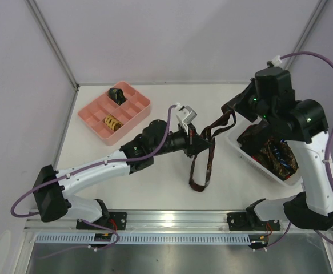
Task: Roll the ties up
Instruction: Move the tie to the center of the board
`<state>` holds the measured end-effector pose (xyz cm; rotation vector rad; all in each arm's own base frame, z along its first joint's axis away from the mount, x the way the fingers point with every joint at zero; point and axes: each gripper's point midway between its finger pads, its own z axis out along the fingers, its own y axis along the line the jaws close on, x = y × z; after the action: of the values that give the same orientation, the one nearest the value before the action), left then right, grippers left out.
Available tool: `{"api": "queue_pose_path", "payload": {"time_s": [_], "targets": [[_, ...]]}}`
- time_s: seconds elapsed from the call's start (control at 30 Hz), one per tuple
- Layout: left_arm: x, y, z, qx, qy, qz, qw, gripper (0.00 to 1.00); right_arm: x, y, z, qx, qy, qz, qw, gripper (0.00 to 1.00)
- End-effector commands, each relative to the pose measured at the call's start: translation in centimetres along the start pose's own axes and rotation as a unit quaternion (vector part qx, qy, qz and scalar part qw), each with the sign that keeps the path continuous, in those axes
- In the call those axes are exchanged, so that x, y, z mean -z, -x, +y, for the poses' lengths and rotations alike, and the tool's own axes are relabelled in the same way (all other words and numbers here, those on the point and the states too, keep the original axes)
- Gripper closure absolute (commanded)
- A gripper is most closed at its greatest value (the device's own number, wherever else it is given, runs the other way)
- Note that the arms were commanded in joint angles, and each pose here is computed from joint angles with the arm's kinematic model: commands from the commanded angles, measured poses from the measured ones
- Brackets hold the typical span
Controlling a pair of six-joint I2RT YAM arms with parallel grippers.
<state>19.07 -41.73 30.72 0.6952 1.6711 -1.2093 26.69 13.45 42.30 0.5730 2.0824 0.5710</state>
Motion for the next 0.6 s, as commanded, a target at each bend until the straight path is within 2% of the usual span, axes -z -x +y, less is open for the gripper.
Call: {"api": "queue_pose_path", "payload": {"time_s": [0.0, 0.03, 0.07, 0.1, 0.13, 0.23, 0.27, 0.33, 0.43, 0.5, 0.57], "targets": [[2.6, -2.4, -4.8, 0.132, -0.170, 0.100, 0.971, 1.00, -3.3, -1.3, 0.7, 0.109, -0.013, -0.002, 0.994, 1.00], [2.8, -2.3, -4.2, 0.150, -0.177, 0.107, 0.967, 1.00, -4.2, -2.2, 0.7, 0.130, -0.025, 0.009, 0.991, 1.00], [3.6, -3.5, -5.0, 0.182, -0.210, 0.145, 0.950, 1.00, -5.7, -3.9, 0.4, 0.162, -0.052, 0.026, 0.985, 1.00], [3.9, -4.0, -5.2, 0.191, -0.222, 0.157, 0.943, 1.00, -6.6, -4.7, 0.4, 0.178, -0.064, 0.032, 0.981, 1.00], [4.6, -5.7, -5.4, 0.209, -0.240, 0.193, 0.928, 1.00, -7.9, -6.0, 0.6, 0.204, -0.076, 0.037, 0.975, 1.00], [5.3, -8.2, -5.0, 0.241, -0.243, 0.226, 0.912, 0.99, -10.4, -7.5, 0.8, 0.228, -0.096, 0.057, 0.967, 1.00], [5.9, -10.1, -4.5, 0.268, -0.233, 0.244, 0.902, 0.99, -11.3, -8.2, 0.4, 0.240, -0.112, 0.071, 0.962, 1.00], [6.3, -11.0, -3.1, 0.288, -0.204, 0.234, 0.906, 1.00, -13.9, -9.6, -0.2, 0.263, -0.146, 0.091, 0.949, 1.00], [7.8, -15.2, 0.8, 0.354, -0.128, 0.249, 0.892, 1.00, -17.1, -11.8, -1.3, 0.298, -0.177, 0.123, 0.930, 1.00], [8.2, -16.3, 3.4, 0.389, -0.088, 0.248, 0.883, 1.00, -19.3, -13.3, -2.0, 0.311, -0.187, 0.143, 0.921, 1.00], [8.4, -18.4, 5.4, 0.430, -0.056, 0.272, 0.859, 1.00, -21.0, -14.5, -1.9, 0.318, -0.180, 0.157, 0.917, 1.00]]}}
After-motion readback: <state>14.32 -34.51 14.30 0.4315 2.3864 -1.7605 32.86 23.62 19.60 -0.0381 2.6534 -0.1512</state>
